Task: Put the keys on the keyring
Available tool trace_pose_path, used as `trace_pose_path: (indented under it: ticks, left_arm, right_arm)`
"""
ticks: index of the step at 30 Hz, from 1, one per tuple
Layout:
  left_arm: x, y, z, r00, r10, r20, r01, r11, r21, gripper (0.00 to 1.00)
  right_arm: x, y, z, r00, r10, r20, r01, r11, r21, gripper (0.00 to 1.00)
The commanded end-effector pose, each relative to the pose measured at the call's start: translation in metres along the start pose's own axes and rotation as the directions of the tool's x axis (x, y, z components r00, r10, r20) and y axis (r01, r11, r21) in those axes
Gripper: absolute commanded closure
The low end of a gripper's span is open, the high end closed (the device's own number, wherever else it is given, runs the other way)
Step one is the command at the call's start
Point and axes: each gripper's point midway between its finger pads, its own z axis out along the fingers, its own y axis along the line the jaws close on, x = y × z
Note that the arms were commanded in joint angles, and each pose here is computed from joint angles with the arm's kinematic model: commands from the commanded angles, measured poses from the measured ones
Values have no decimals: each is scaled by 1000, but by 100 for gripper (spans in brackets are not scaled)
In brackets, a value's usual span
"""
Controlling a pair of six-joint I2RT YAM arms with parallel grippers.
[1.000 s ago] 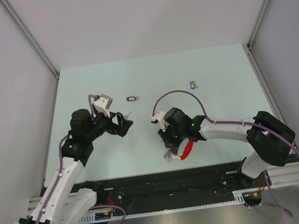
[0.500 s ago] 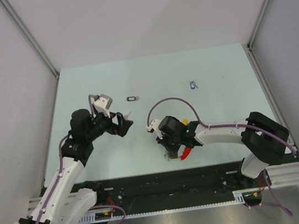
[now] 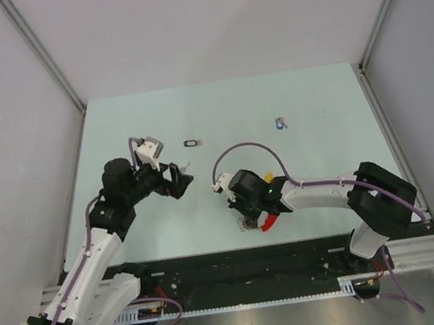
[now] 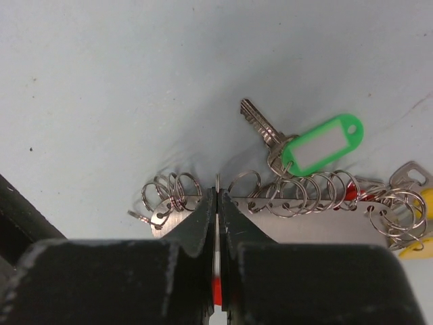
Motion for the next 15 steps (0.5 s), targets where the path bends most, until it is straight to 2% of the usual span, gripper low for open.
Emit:
trace_pose_path:
  ticks: [1,6,12,15]
  left_arm:
    - [-20,-12,-1,996,74,56,-77,995,63,0]
    - [-5,-37,8,986,158,44,-164,972,169,0]
    - [13,-76,19,965,258,42,-257,907,332,0]
    - [17,-88,26,966,258,30,-249,887,389,7]
  right_arm:
    - [-26,-4,-22,997,-1,79,0,1000,8,100]
    - [-36,-11,-40,992,23,128,-22,1000,-8,100]
    - [-52,-12,-69,973,43,226,-28,997,-69,100]
    - [-57,-14,-87,961,38,274,-19,997,-70,100]
